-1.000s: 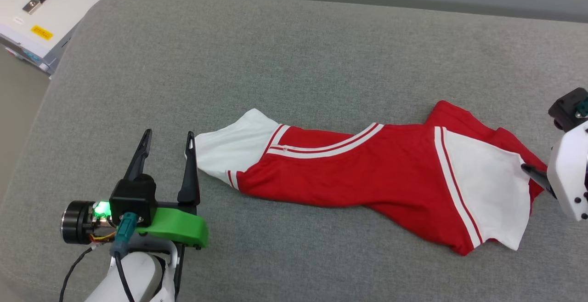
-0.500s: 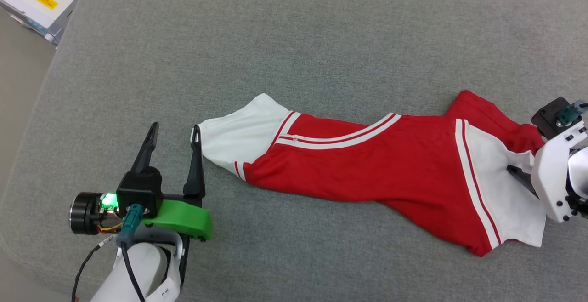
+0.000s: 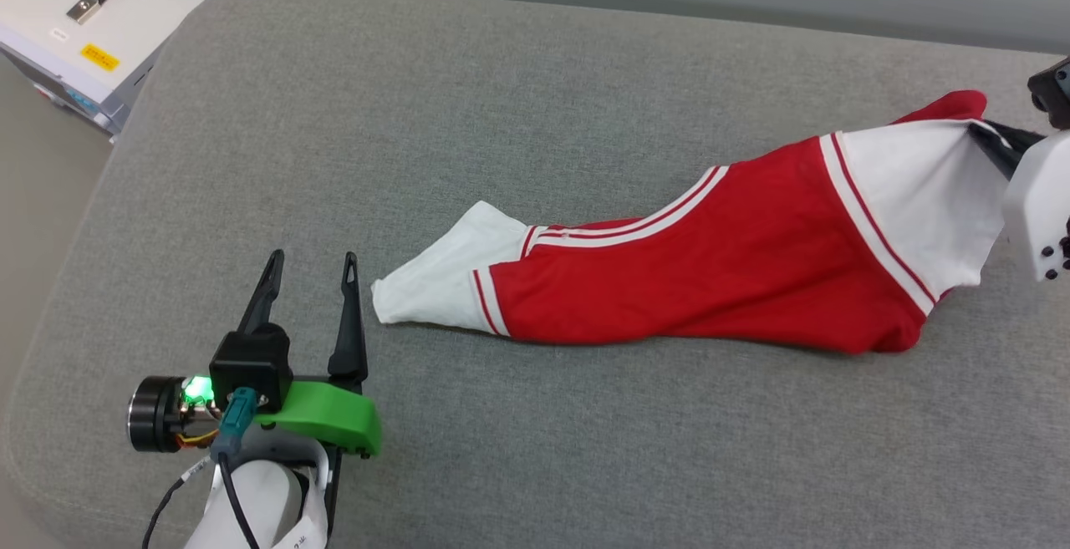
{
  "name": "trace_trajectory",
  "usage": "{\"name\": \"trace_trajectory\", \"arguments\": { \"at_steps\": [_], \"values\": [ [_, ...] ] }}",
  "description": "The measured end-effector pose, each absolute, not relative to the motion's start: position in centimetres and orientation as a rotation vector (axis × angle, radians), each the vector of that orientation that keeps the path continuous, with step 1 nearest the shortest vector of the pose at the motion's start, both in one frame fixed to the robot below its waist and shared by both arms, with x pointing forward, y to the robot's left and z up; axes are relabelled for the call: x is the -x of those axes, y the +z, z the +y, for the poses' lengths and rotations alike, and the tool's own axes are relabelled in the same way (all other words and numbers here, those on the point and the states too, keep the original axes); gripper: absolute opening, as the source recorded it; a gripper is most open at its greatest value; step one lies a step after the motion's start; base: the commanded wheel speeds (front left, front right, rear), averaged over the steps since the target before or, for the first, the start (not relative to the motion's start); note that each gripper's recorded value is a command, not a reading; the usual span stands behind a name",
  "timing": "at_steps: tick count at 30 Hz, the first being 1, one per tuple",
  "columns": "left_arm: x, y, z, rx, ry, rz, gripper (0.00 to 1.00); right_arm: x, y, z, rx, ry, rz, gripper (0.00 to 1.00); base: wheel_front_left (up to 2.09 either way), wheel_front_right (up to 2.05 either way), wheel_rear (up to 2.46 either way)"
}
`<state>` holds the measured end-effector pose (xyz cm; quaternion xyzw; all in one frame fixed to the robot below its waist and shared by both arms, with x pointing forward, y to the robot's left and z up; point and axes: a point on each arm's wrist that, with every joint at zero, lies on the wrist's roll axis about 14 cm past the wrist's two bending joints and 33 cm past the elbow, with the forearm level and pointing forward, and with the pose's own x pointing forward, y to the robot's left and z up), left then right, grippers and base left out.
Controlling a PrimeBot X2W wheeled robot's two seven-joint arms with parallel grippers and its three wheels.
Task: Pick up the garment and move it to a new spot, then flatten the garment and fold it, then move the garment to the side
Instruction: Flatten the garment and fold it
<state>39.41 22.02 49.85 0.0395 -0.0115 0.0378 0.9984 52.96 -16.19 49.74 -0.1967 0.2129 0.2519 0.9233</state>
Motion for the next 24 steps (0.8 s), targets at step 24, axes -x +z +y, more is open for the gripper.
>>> {"name": "trace_trajectory", "arguments": {
  "at_steps": [24],
  "values": [
    [-36.3,49.3,19.1,-0.038,0.008,-0.016,1.0,-34.3,42.6,-19.4,0.233,0.536,0.574,0.0,0.0,0.0,0.0]
  ]
}}
